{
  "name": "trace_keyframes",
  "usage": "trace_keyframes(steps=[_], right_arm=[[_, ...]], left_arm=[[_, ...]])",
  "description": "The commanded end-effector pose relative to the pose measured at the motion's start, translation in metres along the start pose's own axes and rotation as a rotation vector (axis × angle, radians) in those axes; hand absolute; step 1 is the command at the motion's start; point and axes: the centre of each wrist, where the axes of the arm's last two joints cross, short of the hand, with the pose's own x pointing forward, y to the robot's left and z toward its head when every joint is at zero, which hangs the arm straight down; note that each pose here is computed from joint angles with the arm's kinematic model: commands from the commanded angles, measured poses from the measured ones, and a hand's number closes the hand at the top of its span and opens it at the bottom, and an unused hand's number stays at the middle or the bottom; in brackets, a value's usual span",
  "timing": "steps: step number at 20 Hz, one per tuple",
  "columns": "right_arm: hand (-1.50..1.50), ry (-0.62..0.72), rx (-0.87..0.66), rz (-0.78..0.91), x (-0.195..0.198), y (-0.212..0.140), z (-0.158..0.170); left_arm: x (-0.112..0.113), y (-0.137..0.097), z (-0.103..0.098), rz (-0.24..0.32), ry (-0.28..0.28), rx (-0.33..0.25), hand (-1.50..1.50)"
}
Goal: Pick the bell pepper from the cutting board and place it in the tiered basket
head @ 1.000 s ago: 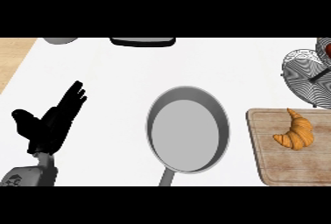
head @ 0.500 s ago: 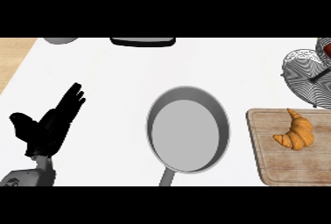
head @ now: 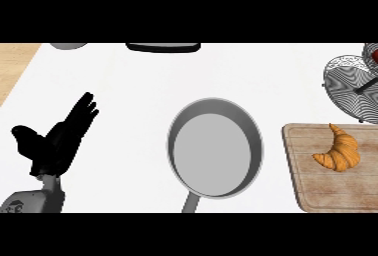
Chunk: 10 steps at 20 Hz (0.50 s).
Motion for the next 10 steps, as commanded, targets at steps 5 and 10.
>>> trace_keyframes(steps=[5,10], right_arm=[[-1.50,0.007,-0.209,-0.042,0.025,-0.071,0.029],[-1.50,0.005,-0.262,-0.040,0.041,-0.107,0.048]], left_arm=[[0.001,-0.005,0.002,0.002,0.000,-0.005,0.00],[0.003,-0.004,0.003,0.004,-0.011,-0.008,0.00]])
